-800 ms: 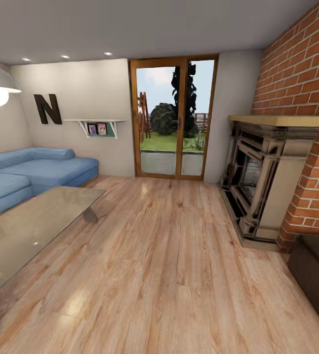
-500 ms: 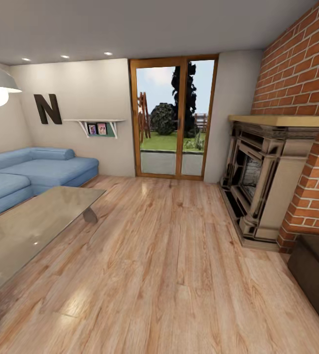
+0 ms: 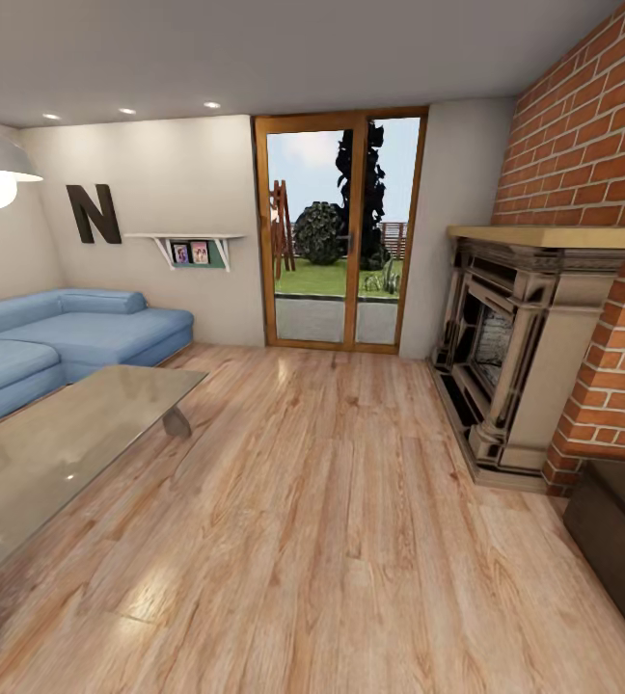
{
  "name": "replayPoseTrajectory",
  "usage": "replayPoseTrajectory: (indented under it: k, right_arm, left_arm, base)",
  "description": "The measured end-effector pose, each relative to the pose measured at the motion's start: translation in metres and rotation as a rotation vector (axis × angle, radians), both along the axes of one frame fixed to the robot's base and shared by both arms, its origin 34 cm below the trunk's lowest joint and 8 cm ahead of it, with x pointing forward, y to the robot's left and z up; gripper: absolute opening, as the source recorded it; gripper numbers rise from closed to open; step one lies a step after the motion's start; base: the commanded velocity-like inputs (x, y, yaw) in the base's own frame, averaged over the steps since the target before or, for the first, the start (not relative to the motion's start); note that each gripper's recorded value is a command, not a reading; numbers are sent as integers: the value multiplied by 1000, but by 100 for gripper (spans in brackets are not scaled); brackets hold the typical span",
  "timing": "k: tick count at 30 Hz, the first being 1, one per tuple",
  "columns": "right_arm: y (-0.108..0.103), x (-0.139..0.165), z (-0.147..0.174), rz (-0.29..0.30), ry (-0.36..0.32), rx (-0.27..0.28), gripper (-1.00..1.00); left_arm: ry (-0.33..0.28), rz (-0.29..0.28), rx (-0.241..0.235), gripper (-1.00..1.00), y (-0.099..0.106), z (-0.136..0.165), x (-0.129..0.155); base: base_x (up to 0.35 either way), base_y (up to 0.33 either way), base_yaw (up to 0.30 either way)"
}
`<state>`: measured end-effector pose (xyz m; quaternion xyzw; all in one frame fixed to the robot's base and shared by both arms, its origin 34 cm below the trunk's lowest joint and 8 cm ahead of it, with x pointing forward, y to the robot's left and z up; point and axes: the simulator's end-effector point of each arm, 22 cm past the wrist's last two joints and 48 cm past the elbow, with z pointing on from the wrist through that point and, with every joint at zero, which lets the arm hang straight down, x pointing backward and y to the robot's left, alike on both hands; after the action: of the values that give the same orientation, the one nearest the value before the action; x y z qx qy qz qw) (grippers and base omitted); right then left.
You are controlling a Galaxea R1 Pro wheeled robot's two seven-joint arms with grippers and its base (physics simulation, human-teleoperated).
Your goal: Turn on the radio receiver that's on the table in the living room.
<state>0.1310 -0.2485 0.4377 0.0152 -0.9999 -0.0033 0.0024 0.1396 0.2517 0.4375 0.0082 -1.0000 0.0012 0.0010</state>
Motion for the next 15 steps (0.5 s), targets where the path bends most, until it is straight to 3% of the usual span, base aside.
replayPoseTrajectory:
  k: [5, 10, 11, 15]
  right_arm:
    - [0, 0, 0, 25, 0, 1, 100]
    - [1, 0, 0, 53, 0, 3, 100]
    - [3, 0, 0, 222, -1, 10, 100]
    - [3, 0, 0, 230, -2, 11, 100]
  left_arm:
    - [0, 0, -1, 100, -1, 0, 0]
    - [0, -1, -2, 100, -1, 0, 0]
    - [0, -1, -2, 100, -1, 0, 0]
    - [-1, -1, -2, 100, -1, 0, 0]
  base:
    - [0, 0, 4]
    - [0, 0, 167]
    - [0, 0, 245]
    - [0, 0, 264]
